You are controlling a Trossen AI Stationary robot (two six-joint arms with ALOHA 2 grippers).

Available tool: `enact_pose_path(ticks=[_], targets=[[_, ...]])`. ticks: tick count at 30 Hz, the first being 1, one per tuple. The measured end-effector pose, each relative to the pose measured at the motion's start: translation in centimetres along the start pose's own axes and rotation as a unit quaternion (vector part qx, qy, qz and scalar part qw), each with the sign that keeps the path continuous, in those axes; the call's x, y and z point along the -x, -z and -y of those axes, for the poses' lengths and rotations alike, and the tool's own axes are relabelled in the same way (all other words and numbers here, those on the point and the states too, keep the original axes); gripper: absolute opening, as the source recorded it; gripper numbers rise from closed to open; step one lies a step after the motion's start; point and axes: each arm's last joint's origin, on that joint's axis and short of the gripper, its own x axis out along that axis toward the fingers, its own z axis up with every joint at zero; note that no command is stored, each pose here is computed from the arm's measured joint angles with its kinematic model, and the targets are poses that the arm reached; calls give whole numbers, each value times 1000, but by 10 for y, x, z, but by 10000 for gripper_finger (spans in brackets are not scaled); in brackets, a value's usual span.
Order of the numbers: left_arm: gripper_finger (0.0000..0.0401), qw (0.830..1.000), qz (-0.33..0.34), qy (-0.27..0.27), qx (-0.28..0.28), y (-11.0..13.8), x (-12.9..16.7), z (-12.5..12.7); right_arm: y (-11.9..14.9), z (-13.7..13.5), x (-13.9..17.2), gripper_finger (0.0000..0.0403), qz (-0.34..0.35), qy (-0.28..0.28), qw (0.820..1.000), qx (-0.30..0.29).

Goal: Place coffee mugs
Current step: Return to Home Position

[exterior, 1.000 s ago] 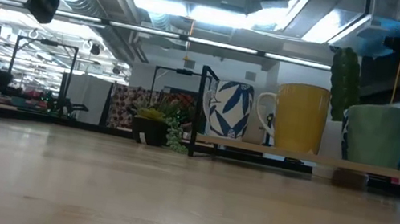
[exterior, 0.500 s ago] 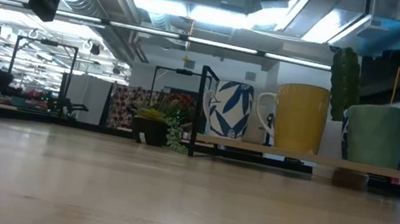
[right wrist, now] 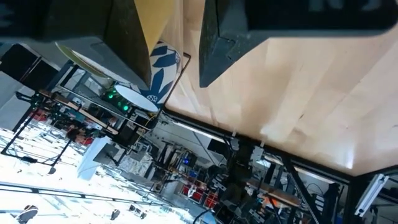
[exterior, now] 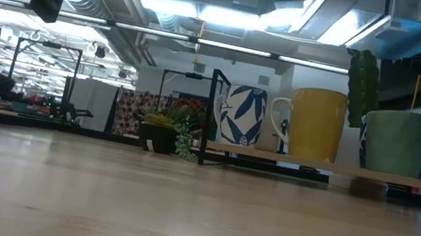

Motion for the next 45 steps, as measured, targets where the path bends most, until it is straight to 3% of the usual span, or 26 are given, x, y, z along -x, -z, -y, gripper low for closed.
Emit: enact_pose_path(ticks=[19, 45], targets=[[27, 1000, 0, 0, 0, 0, 0, 0, 9, -4, 0, 122, -23, -24, 998, 52], [27, 1000, 0, -1, 0, 0, 0, 0, 9, -5, 0, 122, -24, -24, 998, 53]])
